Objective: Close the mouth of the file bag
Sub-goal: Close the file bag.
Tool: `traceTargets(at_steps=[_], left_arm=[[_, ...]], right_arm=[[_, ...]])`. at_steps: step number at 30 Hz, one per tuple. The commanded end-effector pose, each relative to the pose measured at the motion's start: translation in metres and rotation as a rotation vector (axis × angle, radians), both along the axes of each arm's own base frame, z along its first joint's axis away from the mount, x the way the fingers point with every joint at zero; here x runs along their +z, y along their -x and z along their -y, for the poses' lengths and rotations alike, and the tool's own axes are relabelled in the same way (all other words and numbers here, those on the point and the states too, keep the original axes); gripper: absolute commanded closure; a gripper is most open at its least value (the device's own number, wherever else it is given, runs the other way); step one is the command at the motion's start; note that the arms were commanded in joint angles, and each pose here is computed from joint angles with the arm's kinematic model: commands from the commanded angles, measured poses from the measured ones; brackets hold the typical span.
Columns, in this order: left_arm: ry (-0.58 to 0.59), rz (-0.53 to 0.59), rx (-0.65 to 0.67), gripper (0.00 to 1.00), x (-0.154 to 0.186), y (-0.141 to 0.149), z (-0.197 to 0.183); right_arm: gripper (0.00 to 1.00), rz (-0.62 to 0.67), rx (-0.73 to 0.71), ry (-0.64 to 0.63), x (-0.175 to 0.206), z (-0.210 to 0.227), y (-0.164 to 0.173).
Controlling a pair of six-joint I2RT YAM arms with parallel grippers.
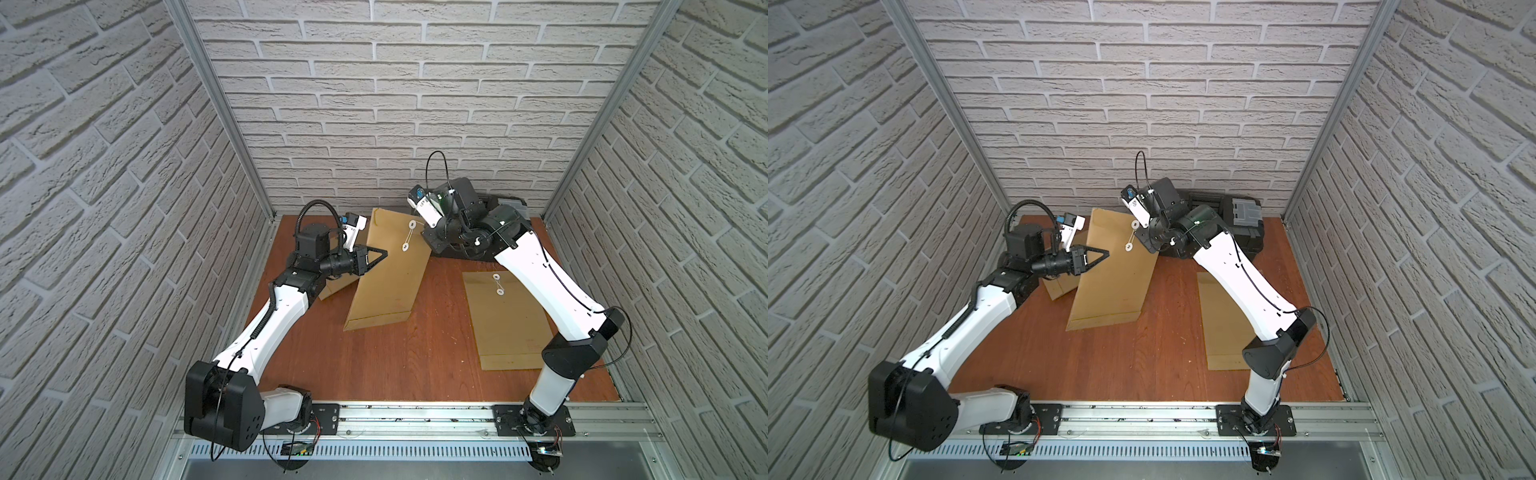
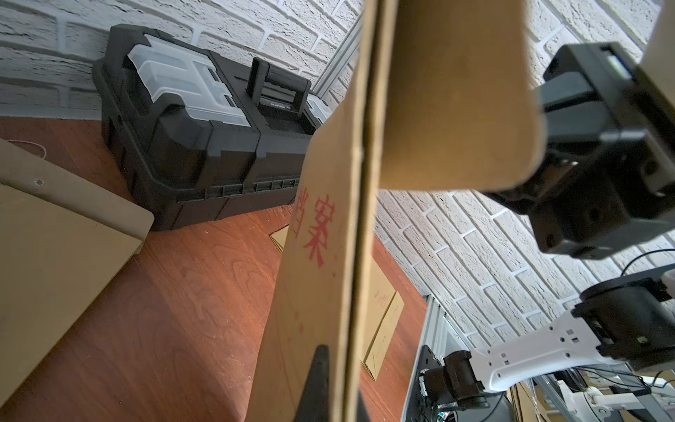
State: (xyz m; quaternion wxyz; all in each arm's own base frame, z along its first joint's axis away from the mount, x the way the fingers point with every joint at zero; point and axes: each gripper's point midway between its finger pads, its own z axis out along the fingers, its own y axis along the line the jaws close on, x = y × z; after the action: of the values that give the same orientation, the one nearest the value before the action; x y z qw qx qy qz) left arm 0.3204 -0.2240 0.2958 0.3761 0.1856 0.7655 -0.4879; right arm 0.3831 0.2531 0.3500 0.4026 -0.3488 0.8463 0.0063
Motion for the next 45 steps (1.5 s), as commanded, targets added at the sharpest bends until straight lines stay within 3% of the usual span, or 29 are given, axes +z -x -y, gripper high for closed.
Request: traceTargets(at_steps=[1, 17, 22, 28, 34, 45], left_arm=[[0.02, 0.078, -0.002, 1.0, 0.024, 0.001, 0.002], [0.01, 0.085, -0.024, 1.0, 0.022, 0.006, 0.007], [0.018, 0.09, -0.03, 1.0, 0.025, 0.006, 0.008], [0.015, 0.088, -0.06, 1.0, 0.022, 0.012, 0.012], [0.009, 0.103, -0.088, 1.0, 0.021, 0.018, 0.02], [0.001, 0.114, -0.07, 1.0, 0.026, 0.016, 0.019]], right_arm=[[0.97, -0.044, 0.057, -0.115, 0.004, -0.026, 0.003], [0.97, -0.141, 0.148, -0.216, 0.003, -0.06, 0.004], [0.97, -0.155, 0.132, -0.222, -0.01, -0.058, 0.002], [0.97, -0.109, 0.057, -0.279, 0.013, -0.036, -0.019], [0.97, -0.147, 0.058, -0.334, 0.014, -0.041, -0.025], [0.97, -0.251, 0.122, -0.385, 0.002, -0.053, -0.006]])
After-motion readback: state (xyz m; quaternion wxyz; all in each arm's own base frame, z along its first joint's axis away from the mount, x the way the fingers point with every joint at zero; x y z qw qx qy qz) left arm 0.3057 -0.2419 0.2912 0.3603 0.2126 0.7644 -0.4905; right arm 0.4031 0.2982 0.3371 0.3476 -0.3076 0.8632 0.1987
